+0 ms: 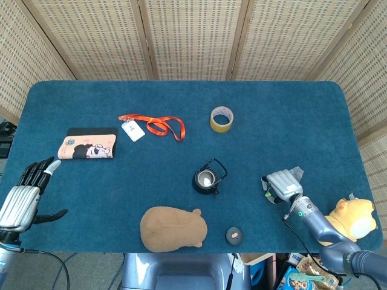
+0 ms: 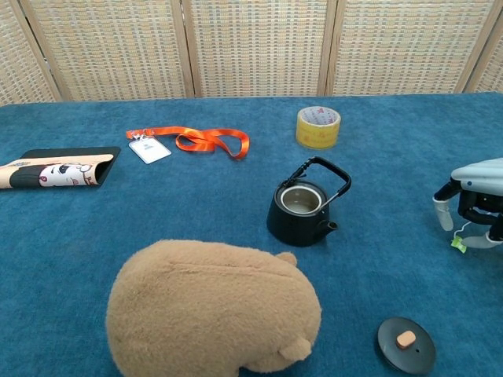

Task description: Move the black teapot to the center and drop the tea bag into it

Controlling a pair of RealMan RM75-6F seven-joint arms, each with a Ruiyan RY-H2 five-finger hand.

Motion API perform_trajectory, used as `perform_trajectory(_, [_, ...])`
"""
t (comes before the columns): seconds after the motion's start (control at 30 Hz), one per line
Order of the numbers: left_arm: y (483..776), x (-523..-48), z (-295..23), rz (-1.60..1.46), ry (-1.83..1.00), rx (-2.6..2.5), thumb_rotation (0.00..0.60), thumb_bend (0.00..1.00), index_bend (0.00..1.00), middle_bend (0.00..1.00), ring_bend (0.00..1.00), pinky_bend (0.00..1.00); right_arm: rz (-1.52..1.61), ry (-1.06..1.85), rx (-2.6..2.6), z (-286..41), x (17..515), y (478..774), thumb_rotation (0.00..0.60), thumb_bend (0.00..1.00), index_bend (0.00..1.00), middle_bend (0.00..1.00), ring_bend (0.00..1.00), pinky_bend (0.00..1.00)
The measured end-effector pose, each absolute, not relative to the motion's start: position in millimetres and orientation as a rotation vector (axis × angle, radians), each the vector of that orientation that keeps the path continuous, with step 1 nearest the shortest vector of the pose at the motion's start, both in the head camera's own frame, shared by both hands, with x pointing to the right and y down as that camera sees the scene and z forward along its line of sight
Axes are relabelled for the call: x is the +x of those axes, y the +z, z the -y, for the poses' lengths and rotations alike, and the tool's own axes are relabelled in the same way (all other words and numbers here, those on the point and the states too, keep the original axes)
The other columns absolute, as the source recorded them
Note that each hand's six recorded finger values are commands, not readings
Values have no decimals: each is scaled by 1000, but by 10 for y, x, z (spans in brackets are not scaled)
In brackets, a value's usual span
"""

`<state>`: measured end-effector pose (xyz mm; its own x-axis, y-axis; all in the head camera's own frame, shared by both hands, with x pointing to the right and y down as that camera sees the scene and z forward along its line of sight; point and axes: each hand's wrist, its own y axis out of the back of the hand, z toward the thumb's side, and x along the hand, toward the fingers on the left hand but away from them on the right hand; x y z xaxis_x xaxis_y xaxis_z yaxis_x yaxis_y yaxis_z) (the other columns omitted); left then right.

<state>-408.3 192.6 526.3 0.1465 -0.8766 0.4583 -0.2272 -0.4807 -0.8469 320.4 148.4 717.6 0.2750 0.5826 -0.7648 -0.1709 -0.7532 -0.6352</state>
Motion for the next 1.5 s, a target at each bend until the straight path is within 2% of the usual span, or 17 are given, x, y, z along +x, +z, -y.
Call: perform_trajectory(1.5, [5258,-4068,-1922,-1048,-1358,-1826,600,101,0,0,0,0,354,1554,-1917,-1625,3265,7279,600,463,556,923,939,767])
